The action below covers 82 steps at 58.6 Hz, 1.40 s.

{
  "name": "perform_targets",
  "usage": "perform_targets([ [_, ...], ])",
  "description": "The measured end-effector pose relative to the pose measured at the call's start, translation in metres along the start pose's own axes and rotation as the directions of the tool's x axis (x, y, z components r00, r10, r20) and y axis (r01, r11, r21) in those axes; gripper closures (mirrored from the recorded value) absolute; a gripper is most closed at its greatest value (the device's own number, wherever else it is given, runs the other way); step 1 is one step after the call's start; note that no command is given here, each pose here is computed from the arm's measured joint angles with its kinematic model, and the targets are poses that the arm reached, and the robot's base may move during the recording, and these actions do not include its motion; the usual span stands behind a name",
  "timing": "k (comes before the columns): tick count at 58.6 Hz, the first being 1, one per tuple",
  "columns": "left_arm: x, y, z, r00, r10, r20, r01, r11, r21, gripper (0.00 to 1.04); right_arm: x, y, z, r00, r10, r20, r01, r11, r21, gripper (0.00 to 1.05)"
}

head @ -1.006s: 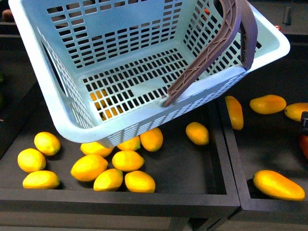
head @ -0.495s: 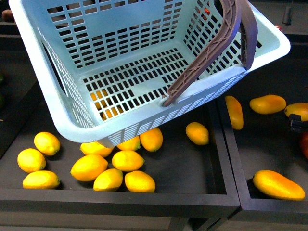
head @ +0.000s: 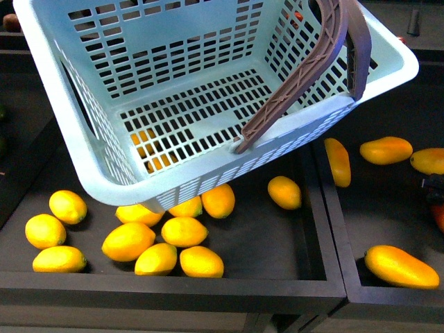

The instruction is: Pick mango and avocado into basket

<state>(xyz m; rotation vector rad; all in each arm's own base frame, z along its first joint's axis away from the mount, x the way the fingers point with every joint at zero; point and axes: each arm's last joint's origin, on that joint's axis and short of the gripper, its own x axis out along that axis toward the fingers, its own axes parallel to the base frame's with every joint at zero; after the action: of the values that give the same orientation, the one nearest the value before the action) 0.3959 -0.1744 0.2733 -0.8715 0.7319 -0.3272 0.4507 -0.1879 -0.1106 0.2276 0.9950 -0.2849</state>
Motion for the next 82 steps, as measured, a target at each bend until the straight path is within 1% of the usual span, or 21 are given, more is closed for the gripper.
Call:
perform_targets([
  [7,0.0,0.0,0.0,1.0,0.0,0.0,0.0,1.0,0.0,0.99,-0.007,-0.005,-0.005,0.999,0.031,-0.011,-0.03,0.998,0.052,0.49],
  [15,0.0,0.0,0.0,1.0,0.0,0.0,0.0,1.0,0.0,0.99,-0.026,-0.008,-0.005,0.997,0.082,0.015,-0.083,0.992,0.092,0.49],
  [19,0.0,0.0,0.0,1.0,0.0,0.0,0.0,1.0,0.0,0.99,-0.042,-0.009,0.001,0.992,0.114,0.051,-0.119,0.988,0.102,0.49],
  [26,0.0,0.0,0.0,1.0,0.0,0.0,0.0,1.0,0.0,0.99,-0.081,-0.01,0.021,0.972,0.186,0.143,-0.204,0.971,0.128,0.49],
  [29,0.0,0.0,0.0,1.0,0.0,0.0,0.0,1.0,0.0,0.99,-0.107,-0.01,0.034,0.952,0.229,0.201,-0.259,0.956,0.138,0.49],
  [31,0.0,0.0,0.0,1.0,0.0,0.0,0.0,1.0,0.0,0.99,-0.133,-0.008,0.046,0.929,0.266,0.257,-0.308,0.941,0.141,0.49],
  [33,0.0,0.0,0.0,1.0,0.0,-0.001,0.0,1.0,0.0,0.99,-0.15,-0.007,0.053,0.915,0.283,0.289,-0.332,0.933,0.139,0.49],
  [40,0.0,0.0,0.0,1.0,0.0,0.0,0.0,1.0,0.0,0.99,-0.213,0.006,0.065,0.851,0.343,0.398,-0.423,0.897,0.13,0.49],
  [45,0.0,0.0,0.0,1.0,0.0,0.0,0.0,1.0,0.0,0.99,-0.245,0.023,0.069,0.8,0.393,0.453,-0.499,0.856,0.138,0.49],
  [46,0.0,0.0,0.0,1.0,0.0,0.0,0.0,1.0,0.0,0.99,-0.254,0.029,0.071,0.781,0.409,0.471,-0.525,0.839,0.142,0.49],
  [49,0.0,0.0,0.0,1.0,0.0,0.0,0.0,1.0,0.0,0.99,-0.269,0.046,0.073,0.749,0.44,0.495,-0.57,0.809,0.142,0.49],
  [58,0.0,0.0,0.0,1.0,0.0,0.0,0.0,1.0,0.0,0.99,-0.293,0.089,0.073,0.693,0.507,0.513,-0.644,0.755,0.123,0.49],
  [61,0.0,0.0,0.0,1.0,0.0,0.0,0.0,1.0,0.0,0.99,-0.3,0.109,0.072,0.672,0.54,0.507,-0.673,0.73,0.116,0.49],
  [68,0.0,0.0,0.0,1.0,0.0,0.0,0.0,1.0,0.0,0.99,-0.307,0.142,0.068,0.649,0.584,0.488,-0.71,0.695,0.113,0.49],
  [69,0.0,0.0,0.0,1.0,0.0,0.0,0.0,1.0,0.0,0.99,-0.308,0.144,0.068,0.648,0.586,0.486,-0.712,0.694,0.111,0.49],
  [76,0.0,0.0,0.0,1.0,0.002,0.003,-0.002,1.0,0.0,0.99,-0.315,0.184,0.07,0.635,0.619,0.463,-0.726,0.683,0.083,0.49],
  [82,0.0,0.0,0.0,1.0,0.0,0.0,0.0,1.0,0.0,0.99,-0.32,0.209,0.072,0.622,0.641,0.45,-0.734,0.678,0.049,0.49],
])
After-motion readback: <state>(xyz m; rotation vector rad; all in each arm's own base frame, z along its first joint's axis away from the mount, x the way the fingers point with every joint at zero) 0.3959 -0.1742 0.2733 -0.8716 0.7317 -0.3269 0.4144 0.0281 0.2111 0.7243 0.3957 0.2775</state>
